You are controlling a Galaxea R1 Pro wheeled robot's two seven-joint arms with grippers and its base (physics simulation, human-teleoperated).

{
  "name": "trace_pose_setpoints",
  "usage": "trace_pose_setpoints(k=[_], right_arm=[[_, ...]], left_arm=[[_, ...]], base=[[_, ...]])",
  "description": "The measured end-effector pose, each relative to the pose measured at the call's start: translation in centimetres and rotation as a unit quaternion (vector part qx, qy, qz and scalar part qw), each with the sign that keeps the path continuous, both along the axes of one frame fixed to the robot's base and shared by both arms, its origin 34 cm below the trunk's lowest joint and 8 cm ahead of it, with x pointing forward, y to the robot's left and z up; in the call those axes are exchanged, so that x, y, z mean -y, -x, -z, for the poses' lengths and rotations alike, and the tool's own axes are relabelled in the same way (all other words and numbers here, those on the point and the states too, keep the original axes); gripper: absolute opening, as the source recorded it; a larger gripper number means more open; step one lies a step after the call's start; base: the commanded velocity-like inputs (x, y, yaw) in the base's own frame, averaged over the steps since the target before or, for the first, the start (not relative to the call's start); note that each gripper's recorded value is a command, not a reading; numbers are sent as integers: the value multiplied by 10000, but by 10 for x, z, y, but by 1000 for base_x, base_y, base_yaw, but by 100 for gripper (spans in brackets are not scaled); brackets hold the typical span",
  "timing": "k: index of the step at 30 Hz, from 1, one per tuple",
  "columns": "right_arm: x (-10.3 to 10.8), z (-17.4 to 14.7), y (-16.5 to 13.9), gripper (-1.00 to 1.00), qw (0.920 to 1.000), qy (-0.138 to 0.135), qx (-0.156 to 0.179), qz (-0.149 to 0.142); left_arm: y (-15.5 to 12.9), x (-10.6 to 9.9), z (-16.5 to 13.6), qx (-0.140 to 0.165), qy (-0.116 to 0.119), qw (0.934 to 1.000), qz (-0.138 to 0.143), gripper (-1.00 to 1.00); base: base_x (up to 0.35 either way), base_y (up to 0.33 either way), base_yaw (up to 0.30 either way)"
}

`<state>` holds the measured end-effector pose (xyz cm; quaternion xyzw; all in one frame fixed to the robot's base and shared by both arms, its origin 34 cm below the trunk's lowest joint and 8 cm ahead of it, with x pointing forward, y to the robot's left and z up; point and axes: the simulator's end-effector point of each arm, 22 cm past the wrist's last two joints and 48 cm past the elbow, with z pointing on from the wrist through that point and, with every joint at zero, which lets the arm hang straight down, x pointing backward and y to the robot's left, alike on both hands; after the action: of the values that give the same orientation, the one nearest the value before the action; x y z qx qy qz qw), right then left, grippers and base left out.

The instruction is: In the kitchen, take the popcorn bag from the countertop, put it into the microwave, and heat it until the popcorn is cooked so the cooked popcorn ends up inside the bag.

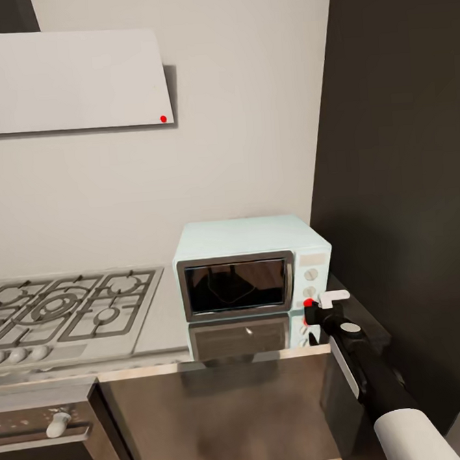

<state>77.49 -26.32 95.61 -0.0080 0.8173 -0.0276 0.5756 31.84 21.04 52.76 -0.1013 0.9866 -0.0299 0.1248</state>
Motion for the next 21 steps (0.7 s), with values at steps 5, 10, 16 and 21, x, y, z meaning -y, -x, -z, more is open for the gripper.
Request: trace_pose_setpoints(k=[5, 10, 16, 21], right_arm=[[-1, 1, 0, -100, 10000, -20, -11, -4], [-1, 20, 3, -100, 9998, -6, -208, -8], [-1, 22, 6, -100, 9999, -25, -143, -19], [0, 23, 6, -100, 9999, -20, -155, -14]], left_arm=[[0, 0, 0, -1, -1, 10000, -5, 100], [0, 0, 0, -1, -1, 10000, -5, 100], [0, 0, 0, 6, -1, 10000, -7, 100], [0, 0, 0, 6, -1, 10000, -8, 100]], base=[[106, 0, 0], [95, 0, 0], [51, 0, 0], [1, 0, 0]])
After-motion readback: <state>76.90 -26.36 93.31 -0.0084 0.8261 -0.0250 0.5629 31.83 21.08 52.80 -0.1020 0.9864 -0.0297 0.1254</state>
